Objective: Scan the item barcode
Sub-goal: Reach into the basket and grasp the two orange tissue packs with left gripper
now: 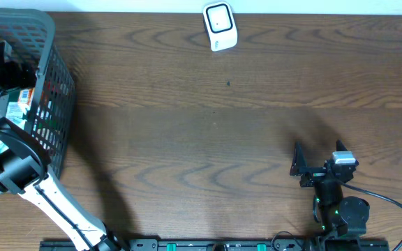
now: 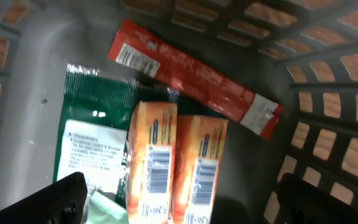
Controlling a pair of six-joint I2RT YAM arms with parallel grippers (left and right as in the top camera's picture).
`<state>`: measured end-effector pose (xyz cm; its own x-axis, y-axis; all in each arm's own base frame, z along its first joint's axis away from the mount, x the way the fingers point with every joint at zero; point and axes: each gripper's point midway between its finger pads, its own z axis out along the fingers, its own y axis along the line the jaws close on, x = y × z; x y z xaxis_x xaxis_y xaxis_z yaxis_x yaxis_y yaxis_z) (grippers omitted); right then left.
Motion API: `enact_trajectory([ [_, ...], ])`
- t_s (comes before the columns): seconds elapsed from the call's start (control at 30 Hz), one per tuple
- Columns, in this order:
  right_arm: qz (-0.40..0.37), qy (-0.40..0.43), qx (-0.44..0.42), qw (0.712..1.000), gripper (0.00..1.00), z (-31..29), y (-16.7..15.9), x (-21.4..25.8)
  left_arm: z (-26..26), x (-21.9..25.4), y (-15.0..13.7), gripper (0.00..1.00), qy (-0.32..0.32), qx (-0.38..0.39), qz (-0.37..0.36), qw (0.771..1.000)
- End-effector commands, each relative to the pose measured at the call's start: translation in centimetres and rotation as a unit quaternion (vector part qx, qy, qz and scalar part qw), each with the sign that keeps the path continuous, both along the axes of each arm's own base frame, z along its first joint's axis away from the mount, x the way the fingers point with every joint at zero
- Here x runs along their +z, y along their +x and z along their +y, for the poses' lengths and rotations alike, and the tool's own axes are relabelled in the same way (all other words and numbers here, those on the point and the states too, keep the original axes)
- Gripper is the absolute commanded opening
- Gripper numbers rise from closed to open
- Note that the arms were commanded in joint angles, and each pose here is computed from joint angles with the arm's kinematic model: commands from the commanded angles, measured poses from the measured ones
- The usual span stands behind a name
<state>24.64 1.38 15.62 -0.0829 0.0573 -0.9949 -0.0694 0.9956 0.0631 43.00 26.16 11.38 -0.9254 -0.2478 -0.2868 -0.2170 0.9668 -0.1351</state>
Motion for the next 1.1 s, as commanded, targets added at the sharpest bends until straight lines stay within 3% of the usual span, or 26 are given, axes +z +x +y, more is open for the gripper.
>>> enact_trajectory([
  [0.0, 0.001, -0.005, 0.002, 1.0, 0.99, 0.0, 0.0, -0.1, -0.4, -1.5, -0.1, 0.98, -0.008, -0.023, 0.008, 1.0],
  [1.07, 0.001, -0.005, 0.002, 1.0, 0.99, 0.0, 0.0, -0.1, -0.8, -5.6, -0.4, 0.98, -0.006, -0.063, 0.013, 0.998],
])
